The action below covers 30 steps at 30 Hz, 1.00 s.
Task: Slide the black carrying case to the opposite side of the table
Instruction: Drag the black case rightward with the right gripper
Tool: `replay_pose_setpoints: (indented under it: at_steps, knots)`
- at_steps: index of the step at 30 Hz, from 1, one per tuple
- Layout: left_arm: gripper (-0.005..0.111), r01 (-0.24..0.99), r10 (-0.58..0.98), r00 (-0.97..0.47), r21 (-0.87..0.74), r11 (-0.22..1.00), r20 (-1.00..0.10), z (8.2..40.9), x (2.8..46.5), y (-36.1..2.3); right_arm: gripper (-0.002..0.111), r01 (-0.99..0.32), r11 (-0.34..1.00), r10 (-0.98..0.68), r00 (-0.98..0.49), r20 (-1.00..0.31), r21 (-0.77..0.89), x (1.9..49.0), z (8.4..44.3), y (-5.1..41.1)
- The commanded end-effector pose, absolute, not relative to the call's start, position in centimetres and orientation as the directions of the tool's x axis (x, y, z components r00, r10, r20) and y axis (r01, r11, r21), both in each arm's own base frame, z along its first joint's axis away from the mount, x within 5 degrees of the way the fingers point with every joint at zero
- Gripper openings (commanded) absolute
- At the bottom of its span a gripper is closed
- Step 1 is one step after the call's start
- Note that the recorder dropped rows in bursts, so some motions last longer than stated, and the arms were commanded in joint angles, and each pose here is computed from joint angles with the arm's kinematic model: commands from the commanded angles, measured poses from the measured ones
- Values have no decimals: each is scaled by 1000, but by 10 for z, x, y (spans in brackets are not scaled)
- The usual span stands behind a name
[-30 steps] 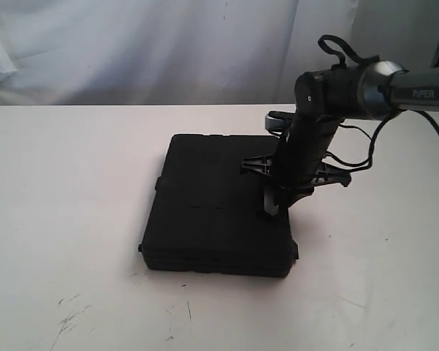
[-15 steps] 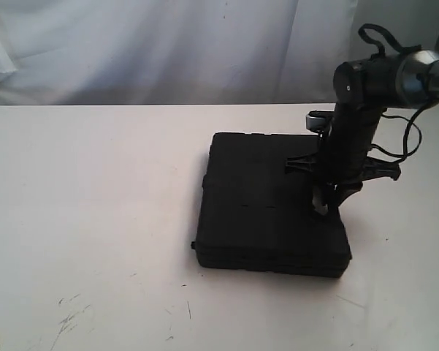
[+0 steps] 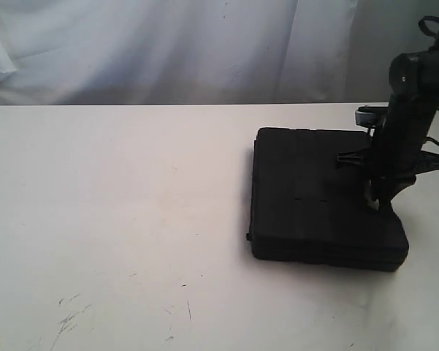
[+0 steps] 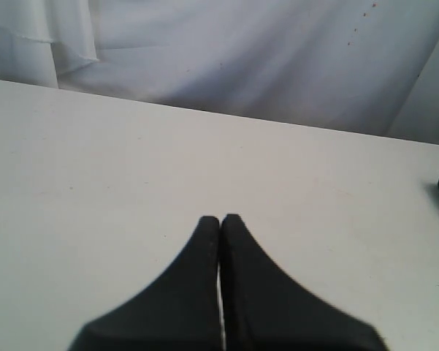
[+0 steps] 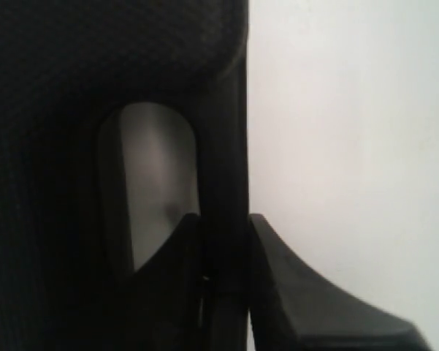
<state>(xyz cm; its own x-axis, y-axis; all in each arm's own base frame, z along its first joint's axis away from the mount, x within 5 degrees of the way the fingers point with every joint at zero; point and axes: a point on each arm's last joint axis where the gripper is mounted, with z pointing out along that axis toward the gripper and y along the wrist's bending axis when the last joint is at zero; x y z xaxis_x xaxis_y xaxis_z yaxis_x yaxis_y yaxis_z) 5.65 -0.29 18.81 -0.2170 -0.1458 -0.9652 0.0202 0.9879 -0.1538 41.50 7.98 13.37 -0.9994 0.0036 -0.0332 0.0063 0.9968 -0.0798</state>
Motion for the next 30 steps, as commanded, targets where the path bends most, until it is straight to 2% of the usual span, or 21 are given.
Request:
replay_pose_setpoints:
  at_steps: [1,10,30]
  knots:
    - [0,20,-143,-207,-151,988,-968,188,56,-3,0,-49,992,-60,-995,-85,-118,423,139,58]
    - [0,21,-141,-207,-148,989,-968,188,56,-3,0,-134,984,-149,-981,-124,-120,429,137,48]
    - [0,21,-141,-207,-149,989,-968,188,56,-3,0,-109,988,-123,-983,-137,-109,430,137,49]
